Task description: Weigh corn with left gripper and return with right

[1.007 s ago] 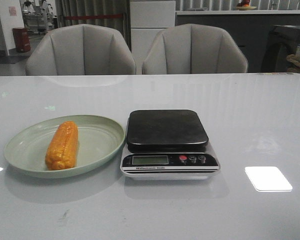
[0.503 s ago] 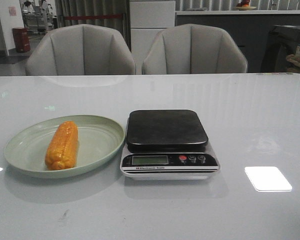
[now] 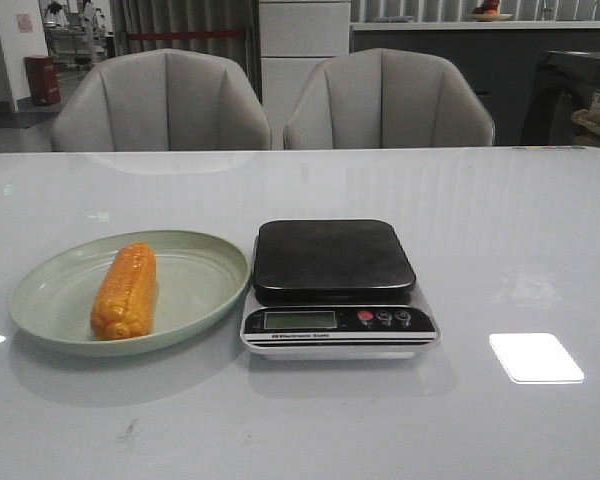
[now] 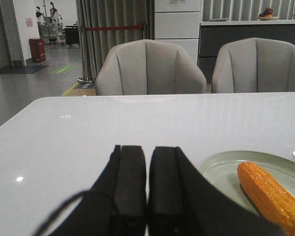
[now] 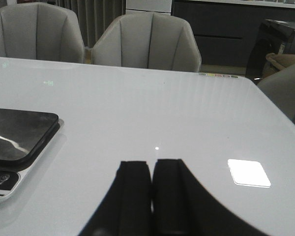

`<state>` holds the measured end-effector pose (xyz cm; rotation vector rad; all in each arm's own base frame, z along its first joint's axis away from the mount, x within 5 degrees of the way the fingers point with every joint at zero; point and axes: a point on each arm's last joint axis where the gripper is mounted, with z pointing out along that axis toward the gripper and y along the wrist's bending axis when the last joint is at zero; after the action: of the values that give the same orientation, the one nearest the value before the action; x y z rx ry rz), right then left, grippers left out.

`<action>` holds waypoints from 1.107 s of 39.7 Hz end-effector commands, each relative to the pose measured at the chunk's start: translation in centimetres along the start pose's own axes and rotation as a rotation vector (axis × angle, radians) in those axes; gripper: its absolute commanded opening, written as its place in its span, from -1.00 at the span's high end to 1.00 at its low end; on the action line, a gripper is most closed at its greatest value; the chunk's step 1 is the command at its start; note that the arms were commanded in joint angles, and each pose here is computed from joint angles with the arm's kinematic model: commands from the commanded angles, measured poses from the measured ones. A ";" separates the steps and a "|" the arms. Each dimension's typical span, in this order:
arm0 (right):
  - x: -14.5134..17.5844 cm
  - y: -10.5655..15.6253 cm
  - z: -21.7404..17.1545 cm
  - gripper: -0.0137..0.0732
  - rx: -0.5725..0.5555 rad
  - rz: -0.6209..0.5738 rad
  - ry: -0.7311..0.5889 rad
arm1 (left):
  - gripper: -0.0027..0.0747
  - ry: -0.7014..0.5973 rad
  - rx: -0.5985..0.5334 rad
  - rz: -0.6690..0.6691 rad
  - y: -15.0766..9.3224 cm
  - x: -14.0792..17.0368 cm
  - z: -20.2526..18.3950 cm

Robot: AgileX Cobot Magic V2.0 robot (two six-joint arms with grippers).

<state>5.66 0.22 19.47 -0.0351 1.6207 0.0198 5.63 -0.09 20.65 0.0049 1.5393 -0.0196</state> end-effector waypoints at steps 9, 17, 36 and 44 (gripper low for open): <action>-0.8 -0.1 -0.1 0.32 0.014 0.024 -0.129 | 0.64 -0.072 -0.002 -0.018 0.0 0.2 -0.1; -0.8 -0.1 -0.1 0.32 0.016 0.006 -0.129 | 0.64 -0.072 -0.002 -0.018 0.0 0.2 -0.1; -0.8 -0.1 -0.1 0.32 0.016 0.006 -0.129 | 0.64 -0.072 -0.002 -0.018 0.0 0.2 -0.1; -0.8 -0.1 -0.1 0.32 0.016 0.006 -0.129 | 0.64 -0.072 -0.002 -0.018 0.0 0.2 -0.1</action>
<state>5.68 0.11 19.76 -0.0112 1.5835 0.0218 5.63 -0.09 20.66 0.0049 1.5386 -0.0196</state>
